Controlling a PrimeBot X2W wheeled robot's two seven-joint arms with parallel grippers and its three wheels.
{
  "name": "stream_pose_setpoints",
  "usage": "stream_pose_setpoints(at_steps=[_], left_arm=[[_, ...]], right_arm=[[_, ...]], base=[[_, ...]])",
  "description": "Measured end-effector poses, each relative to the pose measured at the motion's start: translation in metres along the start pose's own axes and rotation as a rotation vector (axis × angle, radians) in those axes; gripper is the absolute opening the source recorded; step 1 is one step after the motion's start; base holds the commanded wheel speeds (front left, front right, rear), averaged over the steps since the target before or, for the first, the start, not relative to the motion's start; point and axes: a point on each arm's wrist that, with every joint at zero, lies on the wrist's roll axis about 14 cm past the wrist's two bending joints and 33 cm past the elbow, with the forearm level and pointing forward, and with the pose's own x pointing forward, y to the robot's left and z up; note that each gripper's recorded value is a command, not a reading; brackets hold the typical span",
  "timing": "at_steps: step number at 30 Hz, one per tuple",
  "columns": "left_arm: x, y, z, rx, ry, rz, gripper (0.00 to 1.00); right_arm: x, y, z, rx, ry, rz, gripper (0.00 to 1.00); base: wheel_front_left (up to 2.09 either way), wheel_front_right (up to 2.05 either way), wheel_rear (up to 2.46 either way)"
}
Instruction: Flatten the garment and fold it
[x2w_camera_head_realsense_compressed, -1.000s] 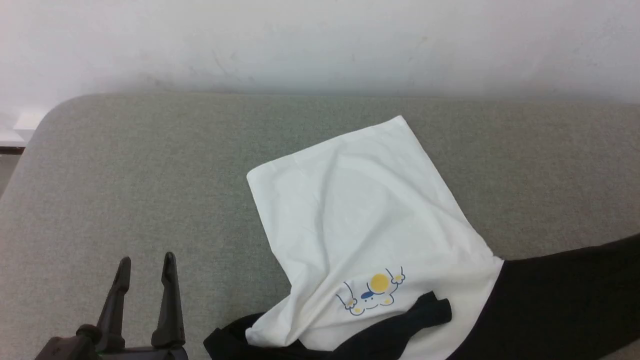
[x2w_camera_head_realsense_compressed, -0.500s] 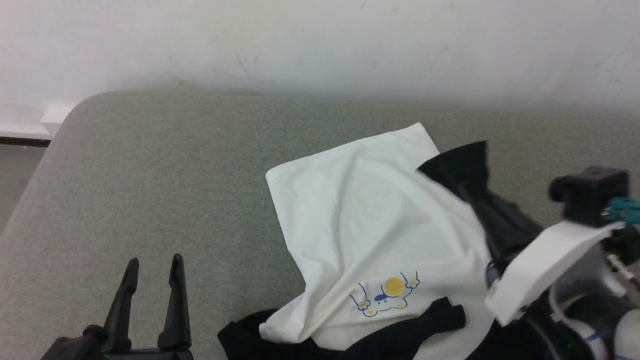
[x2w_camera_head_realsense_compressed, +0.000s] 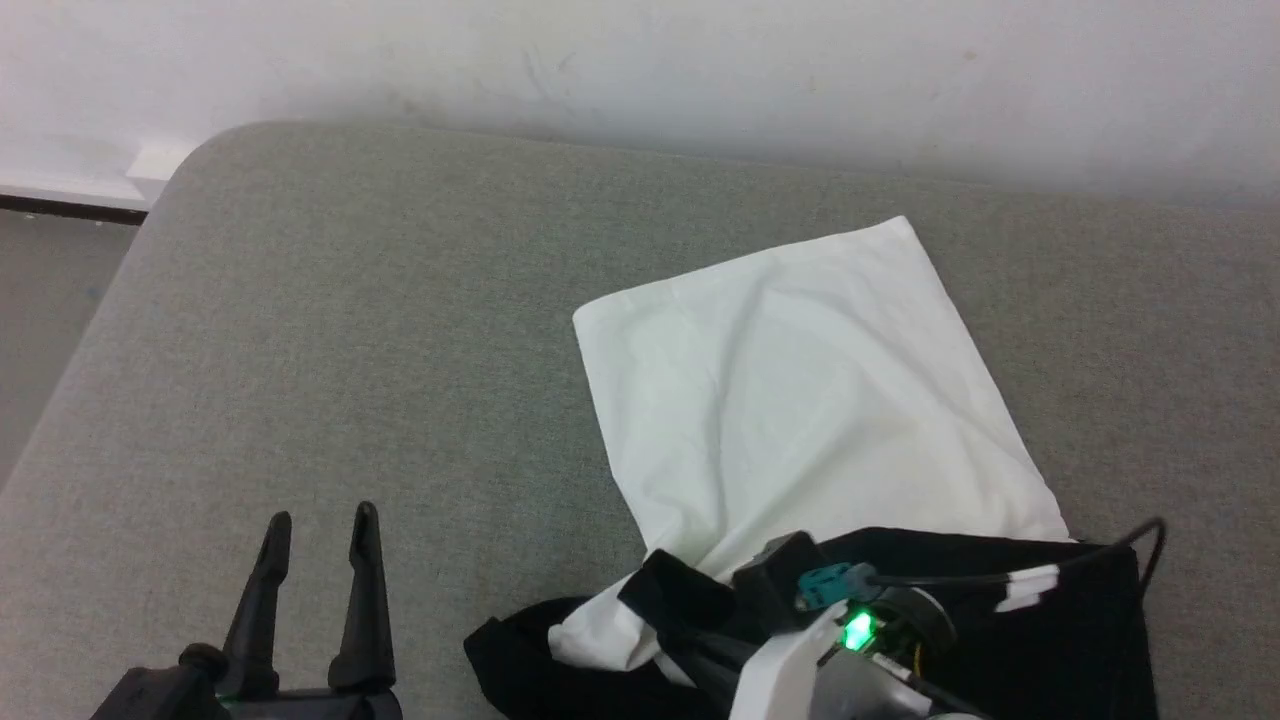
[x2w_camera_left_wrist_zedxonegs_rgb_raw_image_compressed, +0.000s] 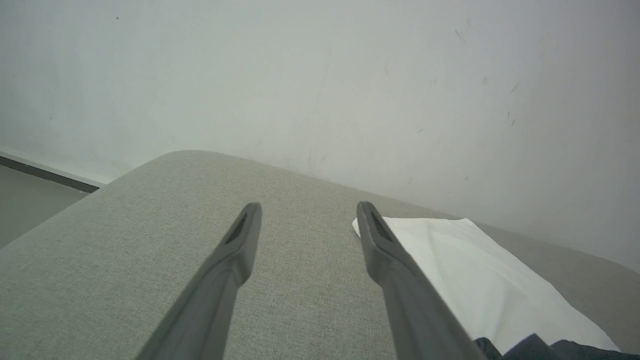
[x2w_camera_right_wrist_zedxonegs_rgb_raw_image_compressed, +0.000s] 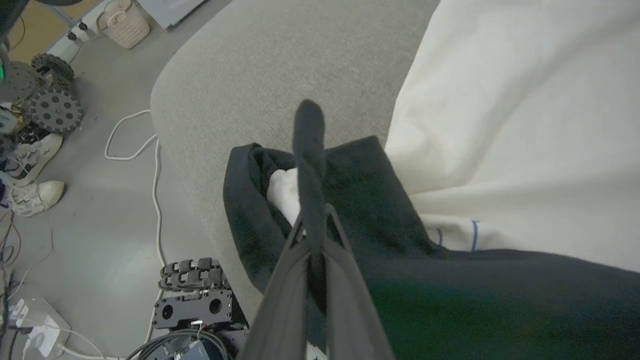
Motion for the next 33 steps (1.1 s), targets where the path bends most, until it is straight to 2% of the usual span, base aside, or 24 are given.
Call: stream_pose_setpoints(at_steps=[7,8,9,10,11,16,20,23,26,29,33], left_arm=[[-0.005,0.007,-0.002,-0.006,0.004,0.032,1.0],[-0.006,0.008,-0.002,-0.007,0.002,0.034,1.0],[-0.007,0.008,-0.002,-0.009,0.002,0.035,1.0],[-0.008,0.008,-0.002,-0.01,0.003,0.037,1.0],[-0.009,0.009,-0.002,-0.011,0.003,0.041,1.0],[-0.012,0.009,0.0,-0.017,-0.006,0.041,1.0],[-0.008,0.005,0.004,-0.016,-0.02,0.017,1.0],[-0.004,-0.002,0.01,-0.018,-0.034,-0.014,1.0],[0.001,-0.01,0.015,-0.021,-0.051,-0.048,1.0],[0.006,-0.018,0.018,-0.024,-0.062,-0.078,1.0],[0.012,-0.027,0.019,-0.019,-0.075,-0.113,1.0]], right_arm=[[0.031,0.016,-0.053,-0.048,0.169,0.066,0.0],[0.034,0.014,-0.057,-0.052,0.176,0.065,0.18],[0.037,0.012,-0.06,-0.064,0.181,0.059,0.41],[0.04,0.01,-0.062,-0.081,0.185,0.053,0.79],[0.042,0.006,-0.063,-0.086,0.188,0.044,1.0],[0.046,-0.004,-0.051,-0.062,0.147,0.02,1.0],[0.038,-0.016,-0.005,0.001,0.003,-0.008,1.0],[0.014,-0.04,0.04,0.044,-0.142,-0.079,1.0],[-0.03,-0.08,0.077,0.067,-0.311,-0.221,1.0],[-0.091,-0.124,0.097,0.046,-0.464,-0.434,1.0],[-0.172,-0.158,0.106,-0.052,-0.614,-0.711,1.0]], base=[[0.0,0.0,0.0],[0.0,0.0,0.0],[0.0,0.0,0.0],[0.0,0.0,0.0],[0.0,0.0,0.0],[0.0,0.0,0.0],[0.0,0.0,0.0],[0.0,0.0,0.0],[0.0,0.0,0.0],[0.0,0.0,0.0],[0.0,0.0,0.0]])
